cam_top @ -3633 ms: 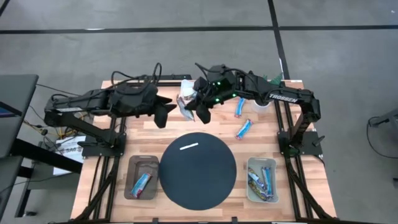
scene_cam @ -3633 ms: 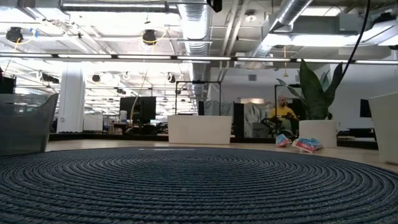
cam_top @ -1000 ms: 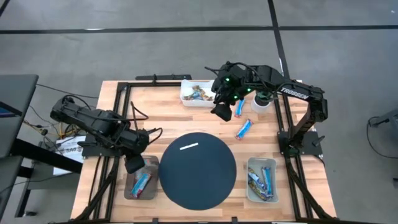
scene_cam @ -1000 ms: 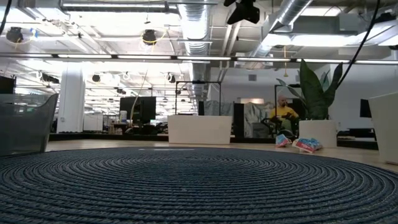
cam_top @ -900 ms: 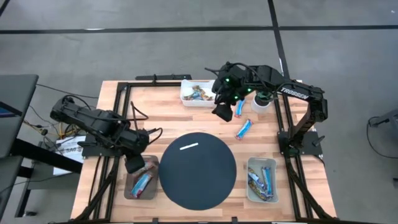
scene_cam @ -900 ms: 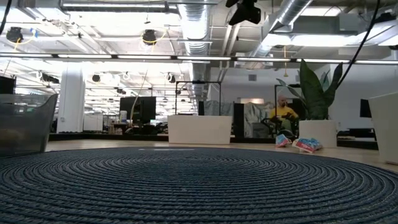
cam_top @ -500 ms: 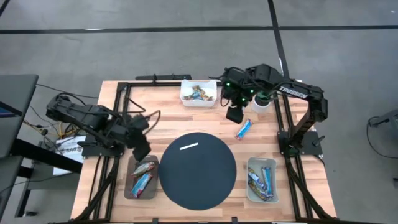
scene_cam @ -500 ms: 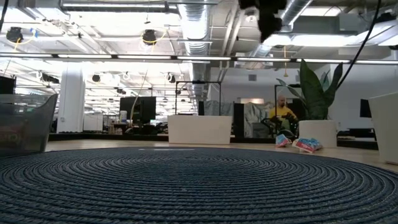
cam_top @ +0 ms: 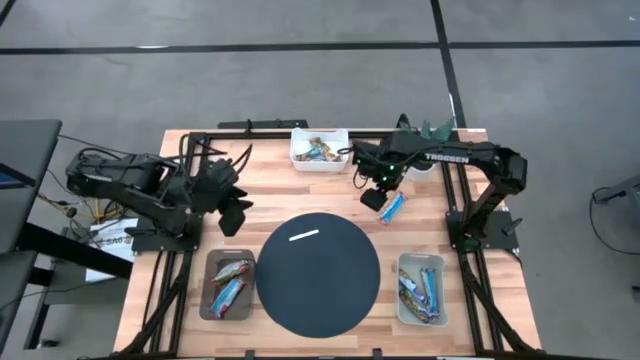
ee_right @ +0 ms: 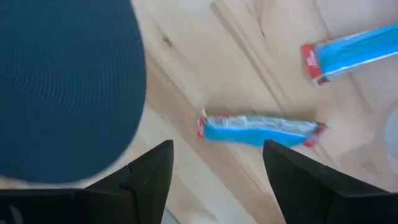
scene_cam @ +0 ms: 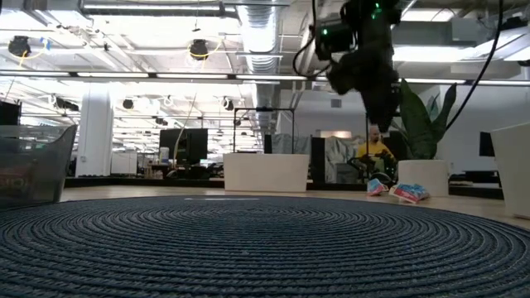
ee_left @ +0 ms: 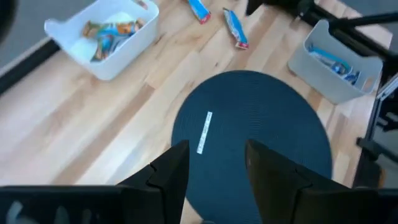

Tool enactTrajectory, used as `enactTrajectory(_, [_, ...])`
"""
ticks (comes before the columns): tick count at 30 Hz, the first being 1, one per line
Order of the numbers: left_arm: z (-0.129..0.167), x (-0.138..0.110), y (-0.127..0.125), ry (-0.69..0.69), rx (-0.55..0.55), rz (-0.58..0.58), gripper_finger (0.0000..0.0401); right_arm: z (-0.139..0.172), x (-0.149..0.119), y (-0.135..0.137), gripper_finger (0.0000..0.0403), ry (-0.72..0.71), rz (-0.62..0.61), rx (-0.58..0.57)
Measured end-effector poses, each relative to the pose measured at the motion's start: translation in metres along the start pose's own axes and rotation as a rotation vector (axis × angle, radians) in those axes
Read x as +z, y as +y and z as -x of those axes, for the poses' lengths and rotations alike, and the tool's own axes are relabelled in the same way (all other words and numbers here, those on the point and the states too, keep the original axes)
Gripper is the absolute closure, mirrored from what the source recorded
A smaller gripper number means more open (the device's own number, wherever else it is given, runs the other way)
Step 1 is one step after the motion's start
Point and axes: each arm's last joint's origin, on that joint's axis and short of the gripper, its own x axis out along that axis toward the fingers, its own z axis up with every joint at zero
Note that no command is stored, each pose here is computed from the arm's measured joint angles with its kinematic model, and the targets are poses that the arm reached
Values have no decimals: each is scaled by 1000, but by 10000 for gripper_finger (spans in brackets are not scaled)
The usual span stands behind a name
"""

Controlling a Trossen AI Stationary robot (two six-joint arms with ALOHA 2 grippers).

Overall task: Pick and place Granola Bars by type
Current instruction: Put the red granola bar into the black bin

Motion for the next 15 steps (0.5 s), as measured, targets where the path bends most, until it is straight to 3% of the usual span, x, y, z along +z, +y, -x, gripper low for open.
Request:
enactTrajectory(8, [-27, -7, 21, 55, -23, -35, 258, -42, -7, -9, 165, 7, -198, -49])
enactTrajectory(15, [-44, -28, 51, -58, -148, 54, 267, -59, -10, -14, 165, -26, -463, -95])
